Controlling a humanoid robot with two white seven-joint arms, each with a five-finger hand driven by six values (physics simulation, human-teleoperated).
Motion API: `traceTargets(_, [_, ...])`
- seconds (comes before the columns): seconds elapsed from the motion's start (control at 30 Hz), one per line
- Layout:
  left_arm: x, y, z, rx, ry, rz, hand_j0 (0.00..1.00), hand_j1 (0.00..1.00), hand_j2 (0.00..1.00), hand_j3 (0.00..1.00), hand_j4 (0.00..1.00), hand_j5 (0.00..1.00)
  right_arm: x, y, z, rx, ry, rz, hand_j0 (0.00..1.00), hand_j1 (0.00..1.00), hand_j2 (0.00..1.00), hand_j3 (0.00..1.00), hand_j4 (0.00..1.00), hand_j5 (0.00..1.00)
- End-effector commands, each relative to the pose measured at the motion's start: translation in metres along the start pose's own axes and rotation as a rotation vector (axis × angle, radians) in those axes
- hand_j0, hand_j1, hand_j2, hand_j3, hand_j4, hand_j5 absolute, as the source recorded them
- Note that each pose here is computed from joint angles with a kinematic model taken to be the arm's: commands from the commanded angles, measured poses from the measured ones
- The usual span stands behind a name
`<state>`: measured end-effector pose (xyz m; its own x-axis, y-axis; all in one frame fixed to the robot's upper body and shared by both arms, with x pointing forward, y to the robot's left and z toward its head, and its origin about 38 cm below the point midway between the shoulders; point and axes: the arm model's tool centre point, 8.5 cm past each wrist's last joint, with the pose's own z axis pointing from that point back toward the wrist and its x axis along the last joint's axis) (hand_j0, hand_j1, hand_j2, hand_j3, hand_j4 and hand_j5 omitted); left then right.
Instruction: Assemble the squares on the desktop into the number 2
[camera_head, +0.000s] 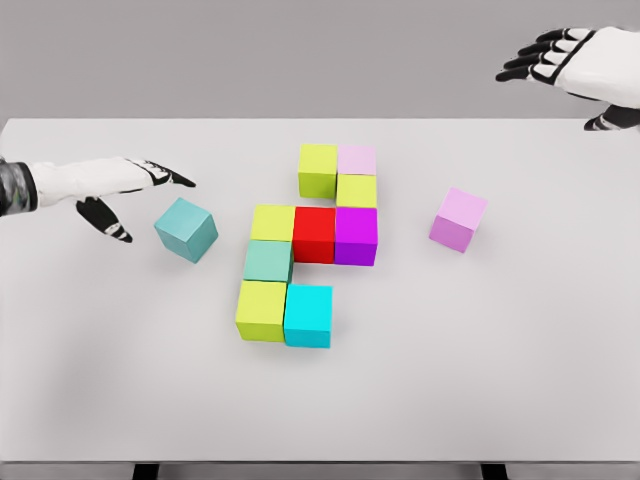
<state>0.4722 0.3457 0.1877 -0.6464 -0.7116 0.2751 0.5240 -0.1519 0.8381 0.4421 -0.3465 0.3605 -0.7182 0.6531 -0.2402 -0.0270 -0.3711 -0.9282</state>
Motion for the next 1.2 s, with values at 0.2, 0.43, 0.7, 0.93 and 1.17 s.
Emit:
traceTargets(0.2, [0.027,0.005,-0.017,-0.028,-0.083,-0.041,1.0,1.0,1.0,1.0,1.0,1.0,0.05,0.046,-0.083,0.157,-0.155,0.031,1.0,1.0,1.0,1.0,1.0,1.0])
traceTargets(0.43, [0.032,0.0,-0.033,-0.04,-0.091,-0.026,1.0,1.0,1.0,1.0,1.0,1.0,0.051,0.072,-0.101,0.232,-0.156,0.008,1.0,1.0,1.0,1.0,1.0,1.0])
traceTargets(0.7, [0.019,-0.013,-0.042,-0.061,-0.052,0.01,1.0,1.0,1.0,1.0,1.0,1.0,0.056,0.086,-0.104,0.284,-0.17,0.023,1.0,1.0,1.0,1.0,1.0,1.0])
traceTargets(0.93, [0.018,-0.016,-0.044,-0.071,-0.044,0.001,1.0,1.0,1.0,1.0,1.0,1.0,0.06,0.096,-0.106,0.317,-0.178,0.025,1.0,1.0,1.0,1.0,1.0,1.0])
traceTargets(1.17, [0.02,-0.016,-0.051,-0.066,-0.052,0.01,0.79,0.79,0.79,0.79,0.79,0.79,0.06,0.106,-0.107,0.35,-0.176,0.033,1.0,1.0,1.0,1.0,1.0,1.0])
